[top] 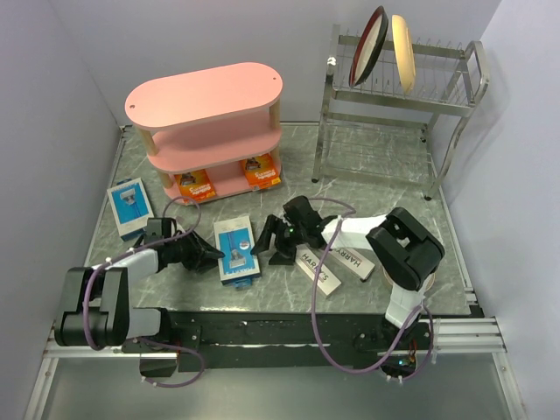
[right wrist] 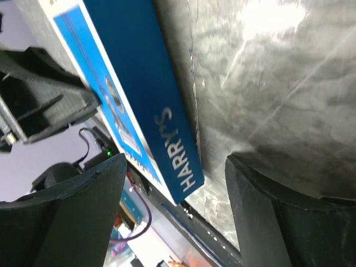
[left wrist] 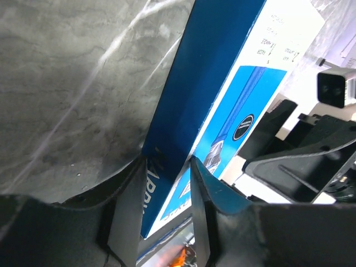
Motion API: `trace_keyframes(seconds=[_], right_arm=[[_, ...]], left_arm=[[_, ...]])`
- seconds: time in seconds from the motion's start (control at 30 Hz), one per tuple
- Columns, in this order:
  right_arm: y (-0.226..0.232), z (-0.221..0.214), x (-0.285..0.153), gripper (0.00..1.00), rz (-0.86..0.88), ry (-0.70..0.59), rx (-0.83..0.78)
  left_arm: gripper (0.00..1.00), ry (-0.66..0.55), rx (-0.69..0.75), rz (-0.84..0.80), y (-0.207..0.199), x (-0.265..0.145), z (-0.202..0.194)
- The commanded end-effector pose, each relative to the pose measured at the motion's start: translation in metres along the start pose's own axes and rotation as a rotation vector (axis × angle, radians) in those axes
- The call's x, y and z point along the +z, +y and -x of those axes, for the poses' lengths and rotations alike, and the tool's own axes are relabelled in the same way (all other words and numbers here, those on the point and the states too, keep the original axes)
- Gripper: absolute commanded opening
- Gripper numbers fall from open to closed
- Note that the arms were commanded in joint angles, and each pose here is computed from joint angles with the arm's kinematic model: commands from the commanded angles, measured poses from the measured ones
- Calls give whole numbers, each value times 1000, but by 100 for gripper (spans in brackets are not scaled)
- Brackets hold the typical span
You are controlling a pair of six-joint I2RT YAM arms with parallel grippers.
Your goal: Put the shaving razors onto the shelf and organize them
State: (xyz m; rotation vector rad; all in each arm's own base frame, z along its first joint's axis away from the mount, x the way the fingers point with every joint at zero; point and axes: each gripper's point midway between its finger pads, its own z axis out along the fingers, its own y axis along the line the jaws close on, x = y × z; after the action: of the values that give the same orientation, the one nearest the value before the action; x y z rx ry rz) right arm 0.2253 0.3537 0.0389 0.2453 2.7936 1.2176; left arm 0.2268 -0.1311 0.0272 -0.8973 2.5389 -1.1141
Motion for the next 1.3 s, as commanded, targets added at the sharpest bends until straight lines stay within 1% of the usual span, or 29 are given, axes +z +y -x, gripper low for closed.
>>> trace_keyframes(seconds=[0.0,0.03,0.1,0.23,0.33,0.47,0.5,0.57,0.6,0.63,0.7,0.77,0.8,0.87,0.93,0.97,1.03,1.07,1.1,1.2,1.27], right_arm=[[-9,-13,-2,79,43,32,9],[-3,-12,0,79,72,24,2],[3,-20,8,79,102,65,-5],[8,-25,23,79,112,96,-4],[8,-32,32,78,109,125,32],[17,-40,38,76,134,155,15],[26,-38,39,71,158,148,-4],[37,-37,39,65,183,135,-35],[46,-33,39,56,203,122,-52],[50,-37,40,52,209,124,-64],[56,-33,38,45,207,101,-71],[65,-32,33,40,228,91,-94],[63,-32,32,35,211,92,-99],[71,-25,23,36,215,66,-152],[71,-19,18,36,198,43,-172],[75,-14,13,31,210,30,-173],[83,-12,11,26,251,34,-186],[87,-8,10,21,259,27,-190],[88,-5,10,19,261,18,-194],[103,2,7,17,311,4,-198],[115,1,3,17,349,14,-189]], left_arm=[[38,-10,-92,162,47,8,-10],[38,-4,-102,170,50,9,-11],[37,1,-103,171,52,11,-12],[34,14,-106,176,55,12,-15],[36,5,-118,186,58,12,-15],[36,13,-135,176,57,13,-17],[37,12,-136,175,58,13,-18],[39,20,-150,171,58,13,-20],[41,24,-158,172,59,14,-21],[41,23,-159,169,59,14,-21],[45,30,-169,167,58,13,-23],[48,36,-175,166,58,13,-24],[49,33,-174,164,57,12,-23],[50,31,-177,162,57,12,-22],[50,24,-173,155,54,10,-21],[52,23,-164,141,51,9,-20],[58,5,-127,110,42,7,-15],[66,-1,-122,114,40,5,-14],[68,-30,-103,115,38,2,-11],[68,-60,-47,119,32,0,-11],[68,-60,-48,140,35,1,-13]])
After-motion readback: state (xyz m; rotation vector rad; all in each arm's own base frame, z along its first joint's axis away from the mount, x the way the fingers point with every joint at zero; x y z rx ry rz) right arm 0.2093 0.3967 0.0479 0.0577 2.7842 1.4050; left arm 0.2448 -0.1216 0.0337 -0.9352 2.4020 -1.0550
